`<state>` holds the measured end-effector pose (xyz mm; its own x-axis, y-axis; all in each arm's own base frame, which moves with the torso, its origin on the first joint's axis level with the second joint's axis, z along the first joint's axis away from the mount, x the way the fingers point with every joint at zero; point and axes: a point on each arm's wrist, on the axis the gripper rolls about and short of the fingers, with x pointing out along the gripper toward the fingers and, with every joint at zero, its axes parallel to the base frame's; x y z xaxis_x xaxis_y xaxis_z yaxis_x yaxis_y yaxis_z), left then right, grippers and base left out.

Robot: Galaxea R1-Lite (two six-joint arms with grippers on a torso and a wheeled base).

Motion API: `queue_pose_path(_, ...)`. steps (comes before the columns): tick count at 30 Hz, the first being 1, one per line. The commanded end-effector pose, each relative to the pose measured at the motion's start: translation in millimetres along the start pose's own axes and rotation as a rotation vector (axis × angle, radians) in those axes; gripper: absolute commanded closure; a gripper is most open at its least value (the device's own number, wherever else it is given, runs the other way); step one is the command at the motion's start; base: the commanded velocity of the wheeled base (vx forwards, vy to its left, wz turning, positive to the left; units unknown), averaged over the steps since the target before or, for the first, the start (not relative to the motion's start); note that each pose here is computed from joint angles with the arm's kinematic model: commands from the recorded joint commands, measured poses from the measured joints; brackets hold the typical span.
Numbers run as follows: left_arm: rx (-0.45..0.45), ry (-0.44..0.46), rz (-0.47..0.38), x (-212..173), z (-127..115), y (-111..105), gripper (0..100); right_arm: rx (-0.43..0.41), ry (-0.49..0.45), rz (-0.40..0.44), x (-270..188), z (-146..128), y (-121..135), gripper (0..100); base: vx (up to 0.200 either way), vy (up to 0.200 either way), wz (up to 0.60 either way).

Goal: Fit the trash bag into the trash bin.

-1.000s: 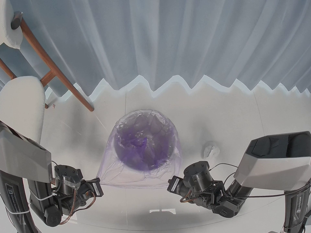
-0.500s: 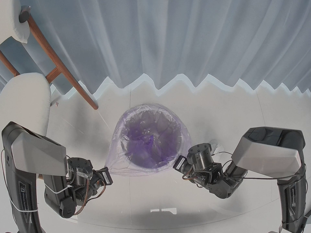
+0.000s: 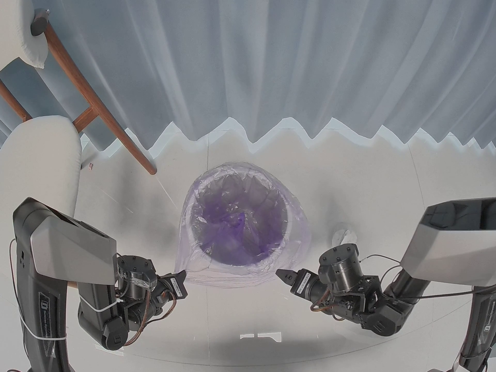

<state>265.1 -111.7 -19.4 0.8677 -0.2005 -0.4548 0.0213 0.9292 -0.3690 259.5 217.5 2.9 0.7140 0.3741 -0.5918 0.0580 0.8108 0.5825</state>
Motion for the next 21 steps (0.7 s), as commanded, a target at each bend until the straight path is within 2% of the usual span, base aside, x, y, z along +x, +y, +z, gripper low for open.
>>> queue_pose_path(1, -0.004, 0.0, 0.003, -2.1, -0.9, -0.8, 0, -0.017, -0.017, 0.118, -52.6, 1.8, 18.6, 0, 0.0, 0.0, 0.0)
queue_pose_path(6, -0.02, -0.073, -0.036, -29.8, 22.8, -9.1, 0, -0.071, -0.072, 0.175, -72.7, 19.9, 24.8, 0, 0.0, 0.0, 0.0)
queue_pose_path(9, -0.033, -0.126, -0.071, -48.7, 37.7, -13.9, 0, -0.091, -0.117, 0.176, -74.3, 37.9, 21.1, 0, 0.0, 0.0, 0.0)
queue_pose_path(13, -0.039, -0.192, -0.154, -96.7, 54.0, -19.1, 0, -0.188, -0.215, 0.14, -67.8, 72.9, 10.2, 0, 0.0, 0.0, 0.0)
queue_pose_path(18, -0.041, -0.207, -0.189, -130.1, 54.4, -14.2, 0, -0.243, -0.213, 0.175, -53.9, 82.8, 14.4, 0, 0.0, 0.0, 0.0)
queue_pose_path(21, -0.09, -0.311, -0.257, -152.0, 69.8, -18.2, 0, -0.327, -0.252, 0.224, -30.5, 88.4, 23.8, 0, 0.0, 0.0, 0.0)
